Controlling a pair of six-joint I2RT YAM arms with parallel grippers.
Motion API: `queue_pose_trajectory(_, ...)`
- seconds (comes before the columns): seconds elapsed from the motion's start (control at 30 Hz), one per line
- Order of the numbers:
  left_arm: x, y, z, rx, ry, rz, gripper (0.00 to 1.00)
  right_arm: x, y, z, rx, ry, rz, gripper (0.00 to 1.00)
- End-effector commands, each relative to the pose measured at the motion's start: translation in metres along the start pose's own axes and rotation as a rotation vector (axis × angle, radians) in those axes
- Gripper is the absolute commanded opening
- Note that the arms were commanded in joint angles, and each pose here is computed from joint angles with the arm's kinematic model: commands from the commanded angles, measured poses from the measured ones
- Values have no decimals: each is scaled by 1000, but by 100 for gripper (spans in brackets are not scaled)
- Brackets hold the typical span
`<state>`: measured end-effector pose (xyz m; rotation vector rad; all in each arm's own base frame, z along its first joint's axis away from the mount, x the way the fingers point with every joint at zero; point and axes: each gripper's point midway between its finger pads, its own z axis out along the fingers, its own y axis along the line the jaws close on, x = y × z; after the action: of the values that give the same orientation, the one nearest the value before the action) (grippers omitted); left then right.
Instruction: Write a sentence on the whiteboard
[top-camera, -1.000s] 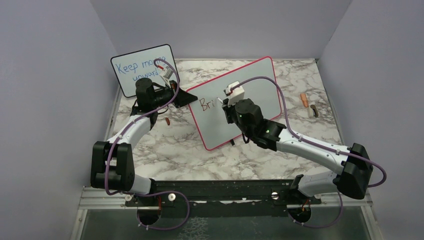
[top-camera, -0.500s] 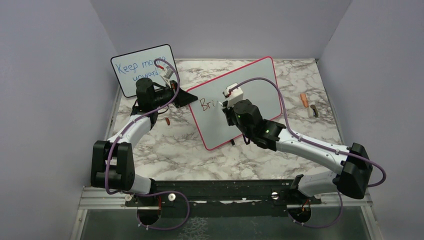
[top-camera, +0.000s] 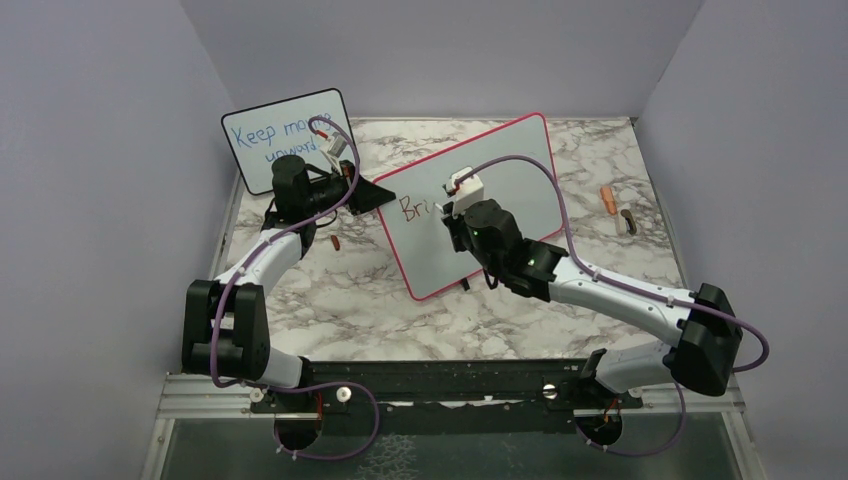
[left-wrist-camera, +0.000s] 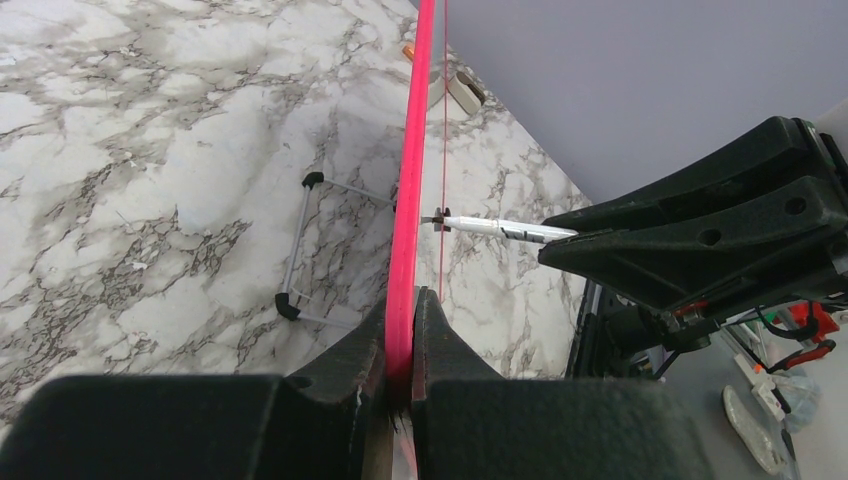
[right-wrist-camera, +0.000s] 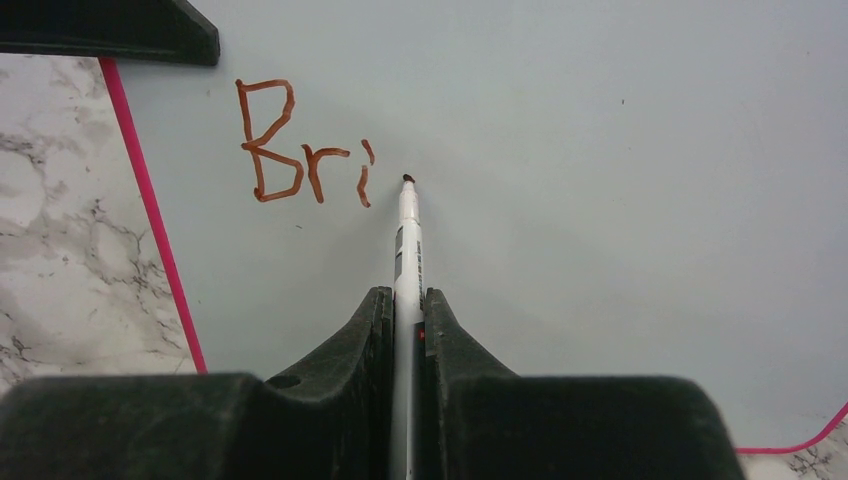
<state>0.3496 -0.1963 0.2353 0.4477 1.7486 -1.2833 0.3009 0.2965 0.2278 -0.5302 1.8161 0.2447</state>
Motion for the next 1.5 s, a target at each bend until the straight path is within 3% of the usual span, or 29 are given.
queue_pose_trajectory(0.0, 26, 17, 4, -33, 62, -30, 0, -16, 6, 7, -10, -49, 28, 1)
queue_pose_trajectory(0.37, 26, 17, 4, -33, 62, -30, 0, -22, 12, 11, -35, -66, 24, 1)
queue_pose_trajectory(1.47, 26, 18, 4, -35, 63, -32, 0, 19, 4, -3, -31, 70, -15, 1)
